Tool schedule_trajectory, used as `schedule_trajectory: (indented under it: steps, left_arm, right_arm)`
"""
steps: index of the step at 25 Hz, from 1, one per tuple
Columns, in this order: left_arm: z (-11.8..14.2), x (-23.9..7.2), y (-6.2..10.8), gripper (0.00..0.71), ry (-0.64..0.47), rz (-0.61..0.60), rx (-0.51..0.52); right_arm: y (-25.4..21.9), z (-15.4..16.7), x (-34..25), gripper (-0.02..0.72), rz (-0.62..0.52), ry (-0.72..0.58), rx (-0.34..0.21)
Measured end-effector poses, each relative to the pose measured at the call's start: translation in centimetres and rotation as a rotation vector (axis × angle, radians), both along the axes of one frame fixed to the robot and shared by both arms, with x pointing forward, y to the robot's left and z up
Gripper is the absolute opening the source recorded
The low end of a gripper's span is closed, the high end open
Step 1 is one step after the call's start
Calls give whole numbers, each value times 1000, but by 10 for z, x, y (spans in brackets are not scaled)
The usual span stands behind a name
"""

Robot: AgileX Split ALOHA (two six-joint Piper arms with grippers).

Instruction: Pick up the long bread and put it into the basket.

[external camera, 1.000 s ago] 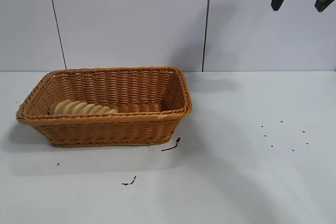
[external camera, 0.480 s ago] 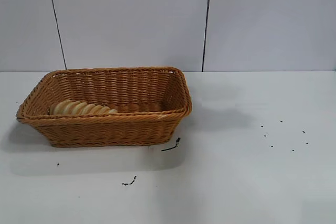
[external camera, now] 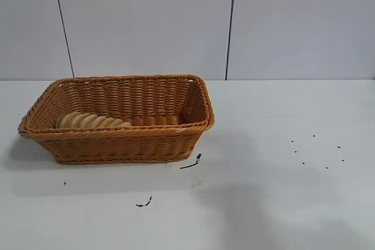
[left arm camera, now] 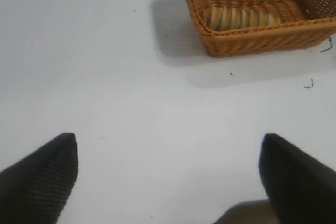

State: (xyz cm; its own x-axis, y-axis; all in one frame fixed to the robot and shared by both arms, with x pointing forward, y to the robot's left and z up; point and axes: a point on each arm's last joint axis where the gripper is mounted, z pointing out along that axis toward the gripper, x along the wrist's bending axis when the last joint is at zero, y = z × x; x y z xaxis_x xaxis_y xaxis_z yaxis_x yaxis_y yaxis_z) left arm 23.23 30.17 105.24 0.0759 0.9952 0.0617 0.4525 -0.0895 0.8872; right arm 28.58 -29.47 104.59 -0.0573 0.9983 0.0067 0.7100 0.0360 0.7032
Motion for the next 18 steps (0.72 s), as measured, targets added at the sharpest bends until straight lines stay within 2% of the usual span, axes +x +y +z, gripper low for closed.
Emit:
schedule_trajectory:
  steps: [8, 18]
  left_arm:
    - [0, 0, 0, 696, 0, 0, 0]
    - [0, 0, 0, 696, 0, 0, 0]
  right_arm:
    - [-1, 6, -46, 608, -14, -310, 18]
    - [-1, 6, -50, 607, -19, -342, 24]
